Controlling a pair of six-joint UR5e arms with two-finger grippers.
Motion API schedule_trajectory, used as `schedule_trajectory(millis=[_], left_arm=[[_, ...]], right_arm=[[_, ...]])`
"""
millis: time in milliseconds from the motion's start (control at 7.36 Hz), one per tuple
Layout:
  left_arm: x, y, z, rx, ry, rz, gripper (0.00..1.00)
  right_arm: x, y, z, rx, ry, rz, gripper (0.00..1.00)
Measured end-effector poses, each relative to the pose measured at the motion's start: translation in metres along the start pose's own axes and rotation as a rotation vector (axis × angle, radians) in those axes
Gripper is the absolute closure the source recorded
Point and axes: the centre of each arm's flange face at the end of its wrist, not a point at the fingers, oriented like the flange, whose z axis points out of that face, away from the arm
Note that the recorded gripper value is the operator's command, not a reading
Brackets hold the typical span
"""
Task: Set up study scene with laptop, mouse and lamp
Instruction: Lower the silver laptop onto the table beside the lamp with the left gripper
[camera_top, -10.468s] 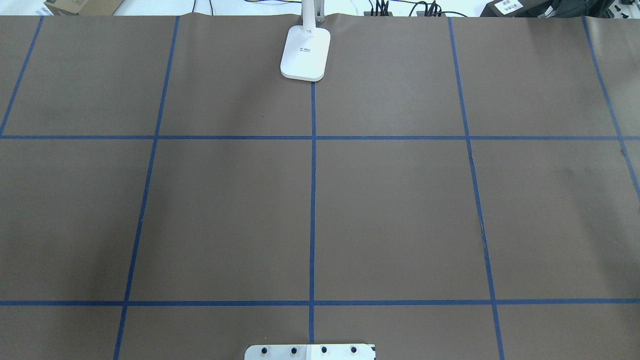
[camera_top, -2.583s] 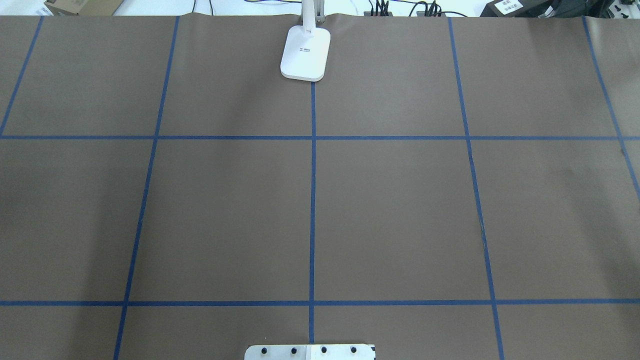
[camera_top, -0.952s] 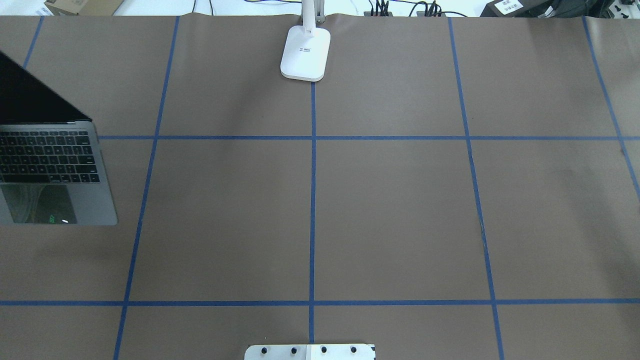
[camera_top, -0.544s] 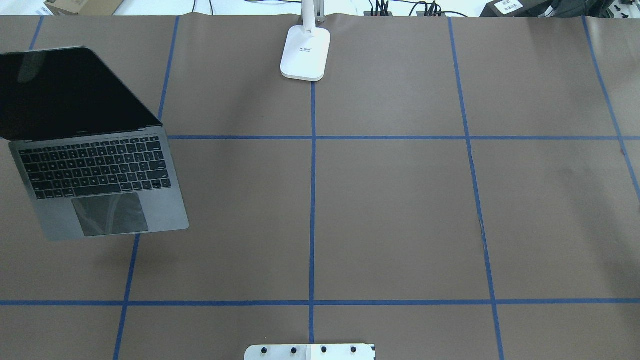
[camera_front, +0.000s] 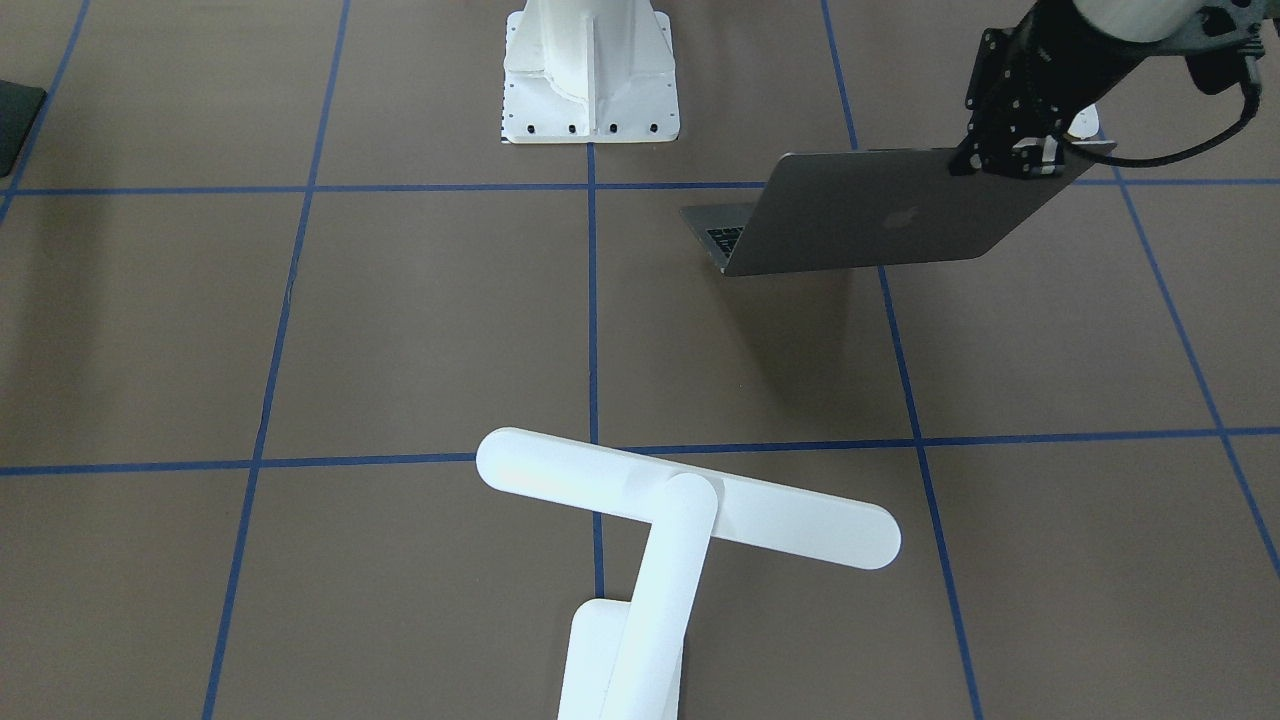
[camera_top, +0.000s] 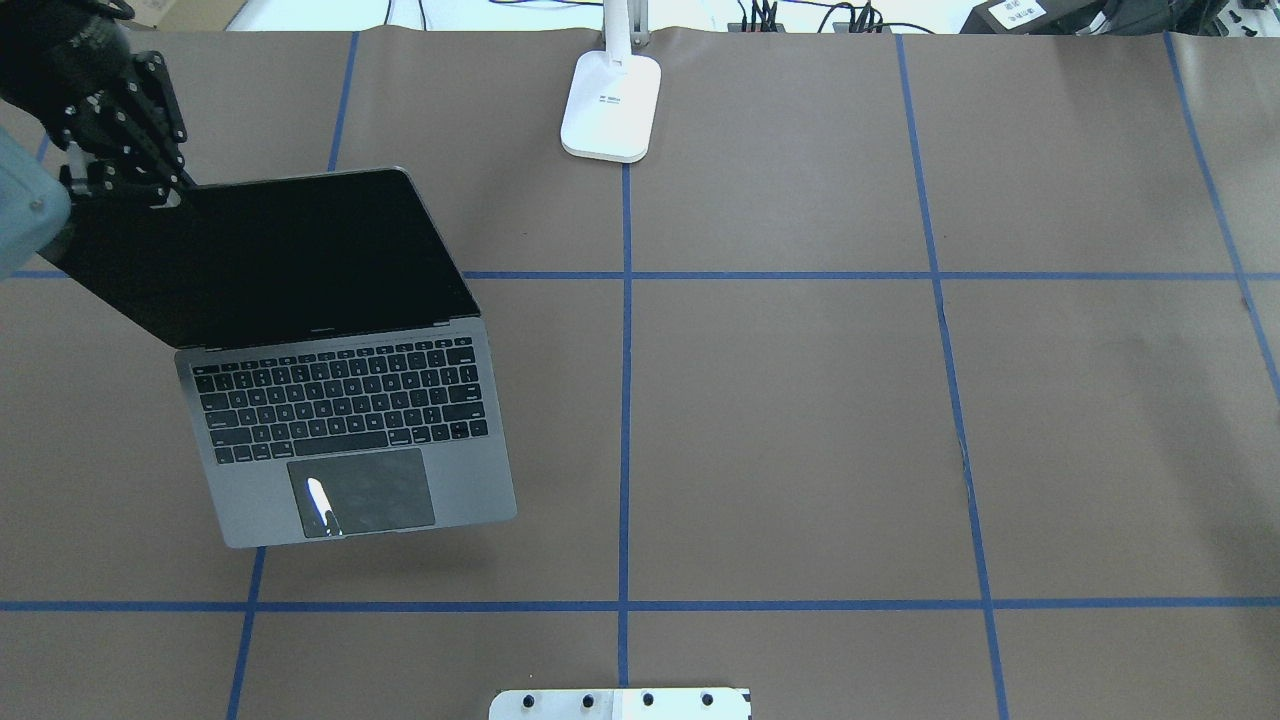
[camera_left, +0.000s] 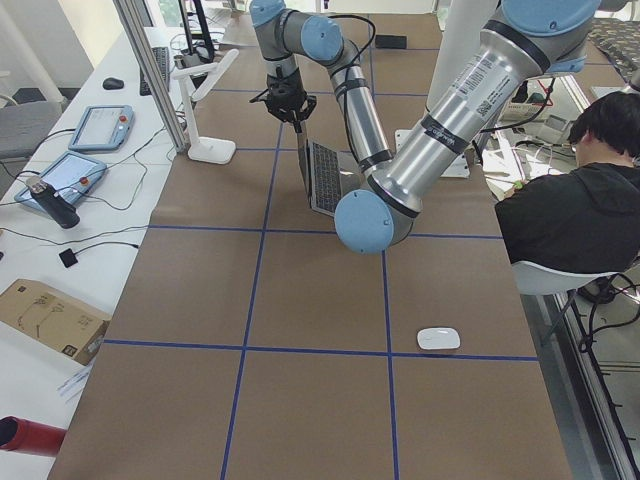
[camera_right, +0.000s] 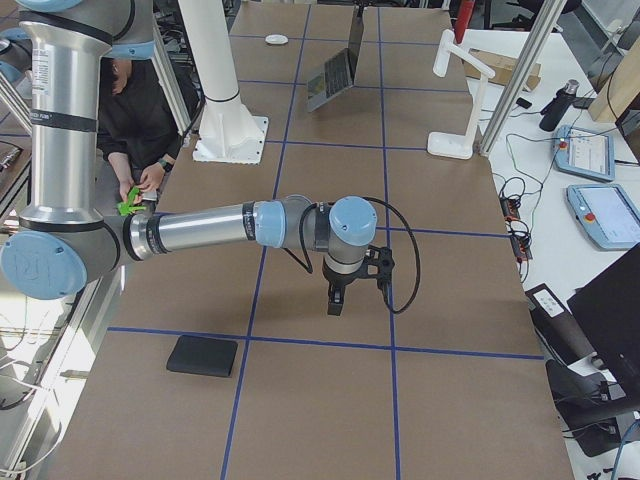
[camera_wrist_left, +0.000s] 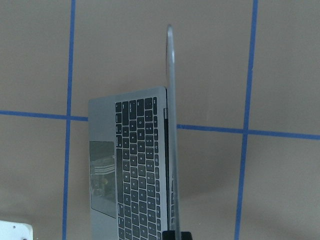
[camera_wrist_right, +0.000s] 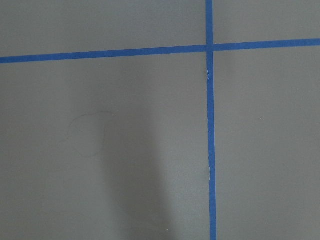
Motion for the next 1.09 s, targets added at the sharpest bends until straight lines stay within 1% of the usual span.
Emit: schedule_trajectory(millis=[272,408,680,1088], left_arm=[[0.016,0.045,0.020,0.064,-0.016,0.009,1.00],[0.022,0.058,0.024,0.078,-0.020,0.011,1.00],[0.032,0.071,0.024,0.085,-0.024,0.013,1.00],[0.055,0.085,0.036,0.068,-0.016,0.041,1.00]], right_arm=[[0.000,0.000,0.000,-0.001,0.000,0.001,0.01],[0.001,0.000,0.001,-0.001,0.000,0.001,0.01],[0.000,-0.002,0.000,0.000,0.001,0.001,0.01],[-0.001,-0.010,-0.001,0.000,0.000,0.001,0.01]])
